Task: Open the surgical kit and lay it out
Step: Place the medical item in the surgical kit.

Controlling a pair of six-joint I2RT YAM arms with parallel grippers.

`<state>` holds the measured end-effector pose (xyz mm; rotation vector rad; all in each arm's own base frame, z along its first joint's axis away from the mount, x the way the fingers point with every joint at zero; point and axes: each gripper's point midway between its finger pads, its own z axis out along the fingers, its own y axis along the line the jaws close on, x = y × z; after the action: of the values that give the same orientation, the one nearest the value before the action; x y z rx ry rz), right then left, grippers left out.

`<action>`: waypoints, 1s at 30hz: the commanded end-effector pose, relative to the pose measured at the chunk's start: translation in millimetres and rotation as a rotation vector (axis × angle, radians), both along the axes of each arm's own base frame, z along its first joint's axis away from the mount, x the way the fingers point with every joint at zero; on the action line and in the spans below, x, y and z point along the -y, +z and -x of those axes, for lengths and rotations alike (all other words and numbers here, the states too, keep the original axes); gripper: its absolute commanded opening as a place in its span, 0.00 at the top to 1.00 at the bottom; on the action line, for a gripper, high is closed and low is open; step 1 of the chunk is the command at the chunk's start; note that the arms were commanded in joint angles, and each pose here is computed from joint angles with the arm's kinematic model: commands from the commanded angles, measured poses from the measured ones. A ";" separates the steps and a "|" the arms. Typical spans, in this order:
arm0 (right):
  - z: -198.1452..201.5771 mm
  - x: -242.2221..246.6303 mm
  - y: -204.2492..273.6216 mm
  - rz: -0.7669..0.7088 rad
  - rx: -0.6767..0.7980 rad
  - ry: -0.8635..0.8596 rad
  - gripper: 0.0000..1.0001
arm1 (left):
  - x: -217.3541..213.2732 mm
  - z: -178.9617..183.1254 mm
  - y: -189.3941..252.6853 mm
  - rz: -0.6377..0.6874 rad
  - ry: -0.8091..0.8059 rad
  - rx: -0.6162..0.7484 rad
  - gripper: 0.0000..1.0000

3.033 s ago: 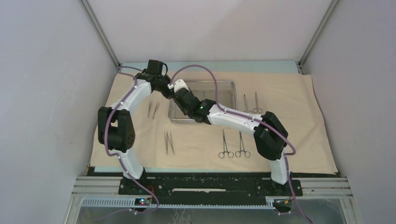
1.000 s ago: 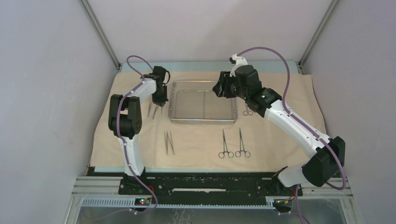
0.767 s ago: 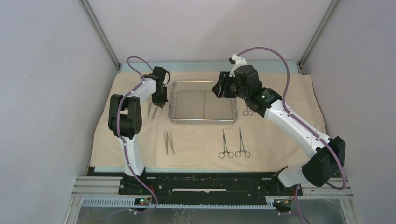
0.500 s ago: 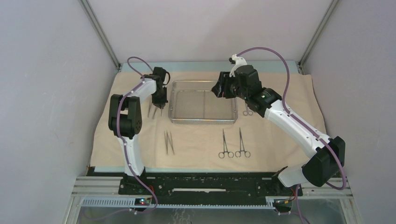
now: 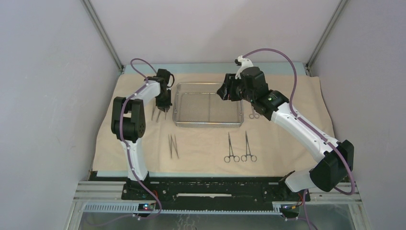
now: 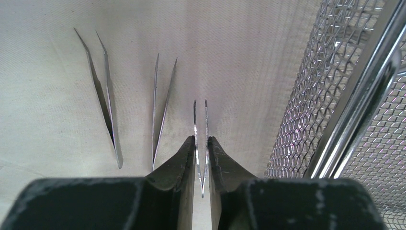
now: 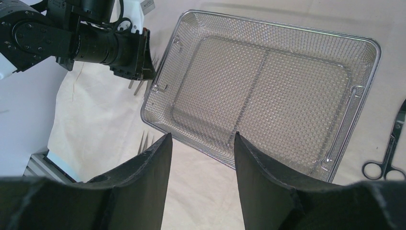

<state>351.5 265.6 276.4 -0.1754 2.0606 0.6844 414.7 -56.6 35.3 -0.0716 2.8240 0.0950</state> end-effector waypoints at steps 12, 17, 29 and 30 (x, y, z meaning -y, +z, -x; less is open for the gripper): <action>-4.0 -1.6 12.8 -0.035 0.032 -0.005 0.42 | 2.7 -1.5 1.9 -0.001 -0.034 -0.002 0.78; -3.3 -2.1 13.4 -0.037 0.033 -0.003 0.42 | 1.6 -2.0 2.4 -0.006 -0.030 0.001 0.74; -4.3 -2.7 12.7 -0.030 0.039 0.003 0.41 | -0.1 -21.1 50.5 -0.007 0.027 0.111 0.67; -4.4 -2.9 12.7 -0.030 0.040 0.004 0.41 | -1.8 -22.0 56.8 -0.015 0.037 0.122 0.66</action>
<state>351.4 265.8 276.5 -0.1772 2.0606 0.6854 415.0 -55.7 43.0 -0.0772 2.8294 0.1049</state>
